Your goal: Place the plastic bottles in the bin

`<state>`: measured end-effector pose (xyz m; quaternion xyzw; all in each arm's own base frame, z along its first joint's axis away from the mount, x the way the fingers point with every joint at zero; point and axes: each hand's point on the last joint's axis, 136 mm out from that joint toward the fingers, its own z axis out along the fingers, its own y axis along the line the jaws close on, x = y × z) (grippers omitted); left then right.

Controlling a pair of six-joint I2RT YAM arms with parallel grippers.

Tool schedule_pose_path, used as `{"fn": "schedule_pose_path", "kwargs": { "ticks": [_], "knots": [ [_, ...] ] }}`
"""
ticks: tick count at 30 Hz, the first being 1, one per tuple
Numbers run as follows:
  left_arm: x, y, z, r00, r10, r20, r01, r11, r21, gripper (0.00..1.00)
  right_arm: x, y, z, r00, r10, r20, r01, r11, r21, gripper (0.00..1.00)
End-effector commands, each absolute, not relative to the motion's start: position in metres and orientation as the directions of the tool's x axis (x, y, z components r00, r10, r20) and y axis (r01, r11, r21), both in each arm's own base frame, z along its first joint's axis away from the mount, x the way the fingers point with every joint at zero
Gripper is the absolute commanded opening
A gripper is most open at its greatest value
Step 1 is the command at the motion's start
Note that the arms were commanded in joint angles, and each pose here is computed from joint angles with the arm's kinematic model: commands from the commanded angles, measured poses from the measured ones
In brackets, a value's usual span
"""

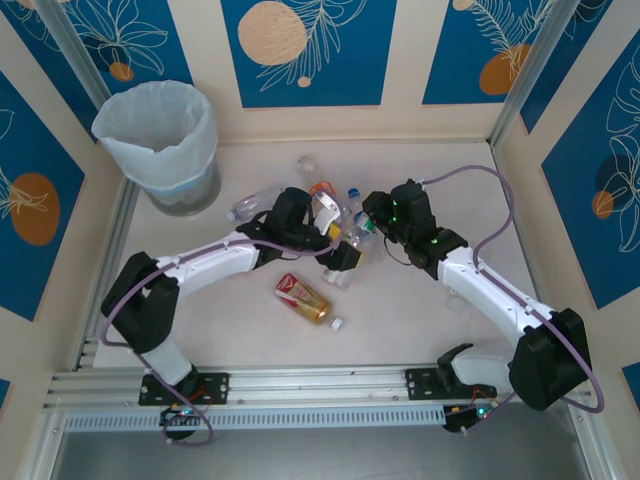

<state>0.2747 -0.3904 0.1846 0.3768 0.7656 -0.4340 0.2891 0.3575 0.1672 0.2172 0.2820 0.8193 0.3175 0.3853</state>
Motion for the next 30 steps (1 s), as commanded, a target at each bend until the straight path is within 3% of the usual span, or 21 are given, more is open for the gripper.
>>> {"fn": "schedule_pose_path", "kwargs": {
  "ticks": [1,5,13,22,24,28,30],
  "knots": [
    [0.274,-0.406,0.183,-0.547,0.336,-0.767,0.835,0.283,-0.471,0.99,0.365,0.173,0.246,-0.498,0.744,-0.445,0.167,0.586,0.793,0.00],
    [0.277,-0.417,0.184,-0.549,0.322,-0.772,0.835,0.264,-0.483,0.92,0.366,0.178,0.245,-0.514,0.729,-0.453,0.159,0.599,0.785,0.00],
    [0.280,-0.427,0.189,-0.556,0.305,-0.773,0.831,0.226,-0.508,0.60,0.364,0.182,0.248,-0.541,0.692,-0.477,0.136,0.632,0.763,0.00],
    [0.282,-0.426,0.190,-0.558,0.305,-0.772,0.829,0.245,-0.503,0.45,0.361,0.179,0.247,-0.555,0.662,-0.504,0.130,0.667,0.734,0.03],
    [0.282,-0.425,0.190,-0.558,0.304,-0.772,0.829,0.253,-0.499,0.45,0.360,0.178,0.250,-0.564,0.641,-0.521,0.125,0.690,0.713,0.09],
    [0.288,-0.421,0.189,-0.566,0.293,-0.771,0.820,0.294,-0.491,0.44,0.357,0.172,0.256,-0.565,0.611,-0.554,0.119,0.725,0.678,0.46],
    [0.290,-0.420,0.186,-0.574,0.292,-0.765,0.813,0.314,-0.490,0.44,0.355,0.166,0.259,-0.554,0.609,-0.568,0.125,0.734,0.667,0.53]
  ]
}}
